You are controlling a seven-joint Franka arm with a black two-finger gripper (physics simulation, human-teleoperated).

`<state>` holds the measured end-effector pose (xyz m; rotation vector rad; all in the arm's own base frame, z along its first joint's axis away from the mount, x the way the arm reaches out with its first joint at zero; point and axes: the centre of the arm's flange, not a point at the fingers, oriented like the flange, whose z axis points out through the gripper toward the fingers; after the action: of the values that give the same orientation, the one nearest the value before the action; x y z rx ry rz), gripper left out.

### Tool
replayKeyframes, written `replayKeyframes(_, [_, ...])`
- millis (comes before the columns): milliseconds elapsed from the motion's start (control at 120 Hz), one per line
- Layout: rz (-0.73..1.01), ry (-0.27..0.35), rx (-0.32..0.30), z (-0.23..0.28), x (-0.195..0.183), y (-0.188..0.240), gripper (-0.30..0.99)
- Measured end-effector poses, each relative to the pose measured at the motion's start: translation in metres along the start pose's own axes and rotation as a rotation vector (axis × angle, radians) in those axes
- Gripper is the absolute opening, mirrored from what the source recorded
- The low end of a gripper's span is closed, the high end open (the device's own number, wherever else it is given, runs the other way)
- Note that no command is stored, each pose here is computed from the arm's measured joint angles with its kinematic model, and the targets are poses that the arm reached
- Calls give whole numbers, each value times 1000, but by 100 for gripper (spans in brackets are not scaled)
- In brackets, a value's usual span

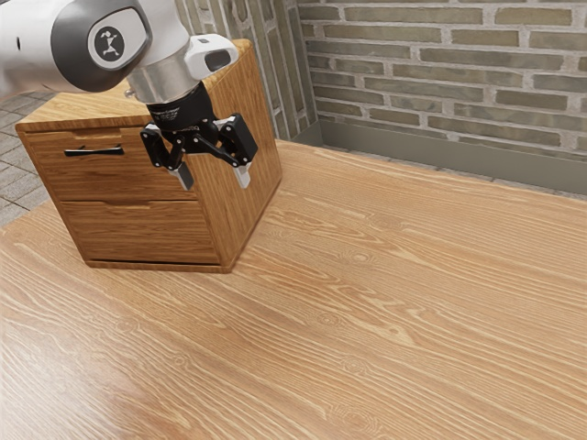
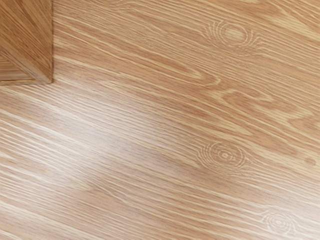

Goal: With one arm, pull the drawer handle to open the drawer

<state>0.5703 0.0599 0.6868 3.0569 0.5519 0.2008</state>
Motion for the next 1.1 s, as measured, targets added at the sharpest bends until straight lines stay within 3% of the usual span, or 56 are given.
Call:
replayKeyframes(142, [-4,-4,-18,0,1,0,69])
replayKeyframes(258, [50,241,-36,-137,-29,-7,69])
replayKeyframes(325, [156,334,25,-189,-62,-21,69])
replayKeyframes(375, [246,362,75,-211,-81,-31,69])
replayKeyframes(425, [316,344,124,-217,-91,-47,69])
replayKeyframes(542, [422,211,231,-187,-72,-82,69])
replayKeyframes(683, [504,63,257,-151,-65,-152,69])
replayKeyframes(800, [614,61,220,-136,-93,-219,69])
replayKeyframes(875, [713,57,226,-121,-92,-226,69])
replayKeyframes(942, [752,30,271,-103,-94,-222,69])
replayKeyframes(1025, [811,41,257,-79,-86,-224,68])
replayKeyframes(1100, [857,89,231,-70,-80,-232,64])
